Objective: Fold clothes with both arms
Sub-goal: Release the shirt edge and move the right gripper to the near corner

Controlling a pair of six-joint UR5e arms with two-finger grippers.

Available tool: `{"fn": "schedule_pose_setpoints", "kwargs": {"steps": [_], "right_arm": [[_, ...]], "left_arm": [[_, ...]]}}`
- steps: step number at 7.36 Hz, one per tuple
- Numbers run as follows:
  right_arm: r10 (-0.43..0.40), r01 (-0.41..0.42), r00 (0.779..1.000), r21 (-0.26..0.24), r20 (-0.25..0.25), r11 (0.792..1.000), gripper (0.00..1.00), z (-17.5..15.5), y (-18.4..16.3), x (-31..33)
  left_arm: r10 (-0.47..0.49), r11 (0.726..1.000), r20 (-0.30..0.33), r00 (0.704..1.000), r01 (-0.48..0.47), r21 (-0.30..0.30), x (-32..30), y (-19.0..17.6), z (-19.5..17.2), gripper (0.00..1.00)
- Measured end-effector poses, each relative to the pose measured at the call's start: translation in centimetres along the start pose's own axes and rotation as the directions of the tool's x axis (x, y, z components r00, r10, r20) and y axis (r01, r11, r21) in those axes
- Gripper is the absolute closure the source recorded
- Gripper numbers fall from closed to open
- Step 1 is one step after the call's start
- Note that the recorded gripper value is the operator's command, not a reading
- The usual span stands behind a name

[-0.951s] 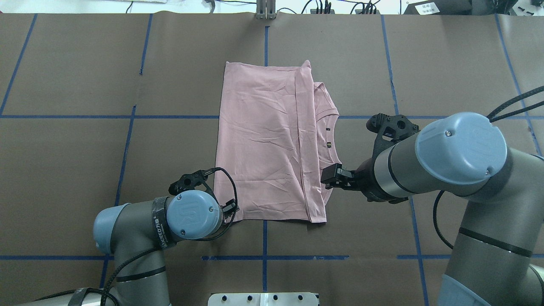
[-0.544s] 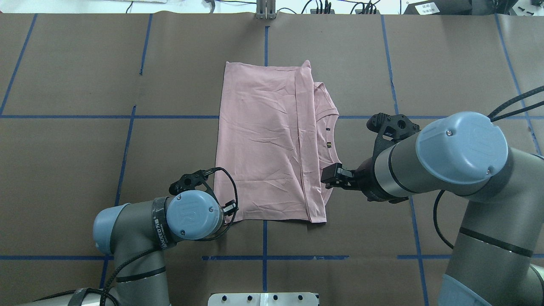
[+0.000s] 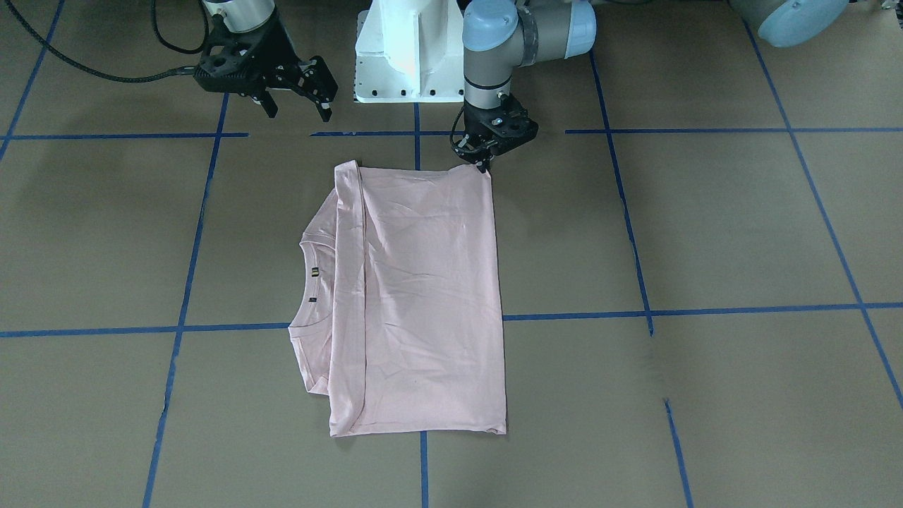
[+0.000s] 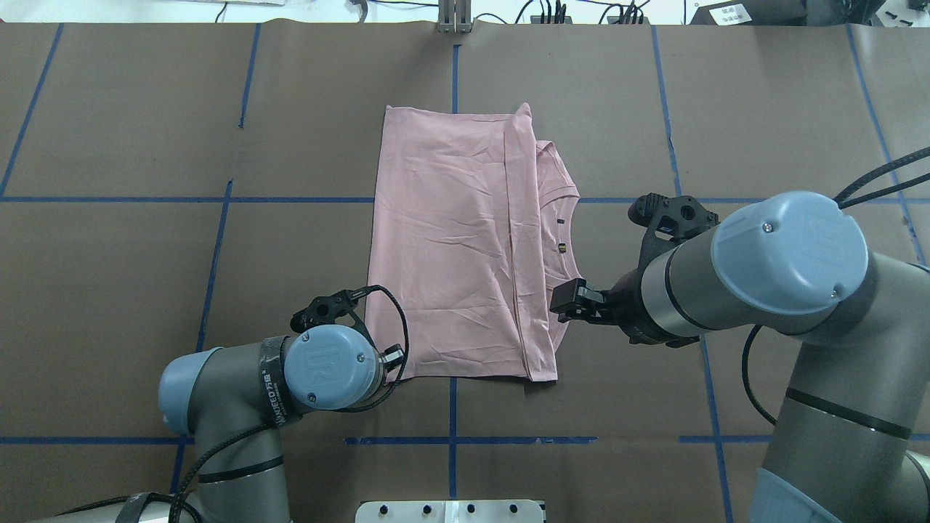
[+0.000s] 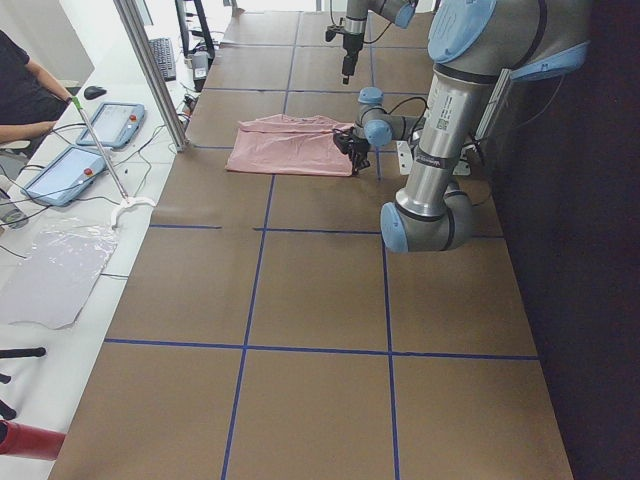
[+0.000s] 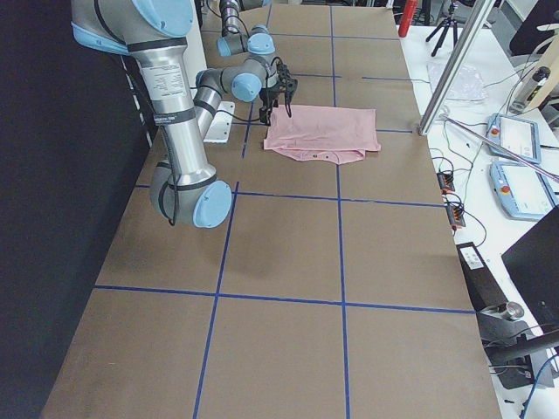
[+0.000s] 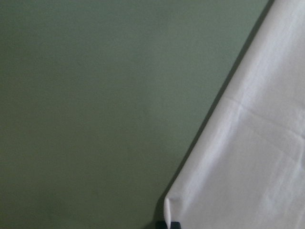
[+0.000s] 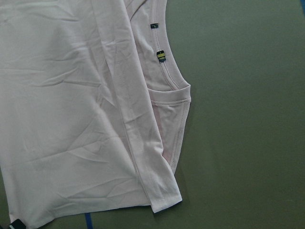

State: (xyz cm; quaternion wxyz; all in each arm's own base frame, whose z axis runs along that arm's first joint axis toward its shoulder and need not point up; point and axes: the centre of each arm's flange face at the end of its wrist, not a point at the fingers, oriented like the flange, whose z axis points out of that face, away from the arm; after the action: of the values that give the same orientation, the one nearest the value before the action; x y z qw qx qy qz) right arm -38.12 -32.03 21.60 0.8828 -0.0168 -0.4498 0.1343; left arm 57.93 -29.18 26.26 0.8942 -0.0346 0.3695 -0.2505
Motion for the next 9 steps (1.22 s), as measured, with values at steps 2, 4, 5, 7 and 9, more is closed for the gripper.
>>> {"fn": "schedule_pose_setpoints", "kwargs": {"steps": [2, 4, 5, 7, 9], "right_arm": [[0.01, -0.01, 1.0, 0.005, -0.015, 1.0, 0.0, 0.9, 0.0, -0.2], [0.045, -0.044, 0.998, 0.014, -0.052, 0.999, 0.0, 3.8, 0.5, -1.2], [0.087, -0.085, 0.994, 0.021, -0.067, 0.996, 0.0, 5.6, 1.1, -2.3], [0.169, -0.166, 0.981, 0.042, -0.091, 0.985, 0.0, 9.0, 2.0, -4.6], [0.262, -0.258, 0.961, 0.054, -0.091, 0.965, 0.0, 13.9, 1.4, -6.5]], "left_arm": [[0.014, 1.0, -0.016, 1.0, -0.014, 0.002, -0.1, -0.5, -1.0, 1.0], [0.036, 0.999, -0.026, 0.999, -0.036, 0.006, -0.1, -1.1, -1.6, 1.0], [0.043, 0.999, -0.03, 0.999, -0.043, 0.006, -0.1, -1.1, -1.8, 1.0], [0.048, 0.999, -0.033, 0.998, -0.048, 0.007, -0.1, -1.2, -1.9, 1.0], [0.049, 0.999, -0.032, 0.998, -0.049, 0.008, -0.1, -1.2, -1.8, 1.0]]}}
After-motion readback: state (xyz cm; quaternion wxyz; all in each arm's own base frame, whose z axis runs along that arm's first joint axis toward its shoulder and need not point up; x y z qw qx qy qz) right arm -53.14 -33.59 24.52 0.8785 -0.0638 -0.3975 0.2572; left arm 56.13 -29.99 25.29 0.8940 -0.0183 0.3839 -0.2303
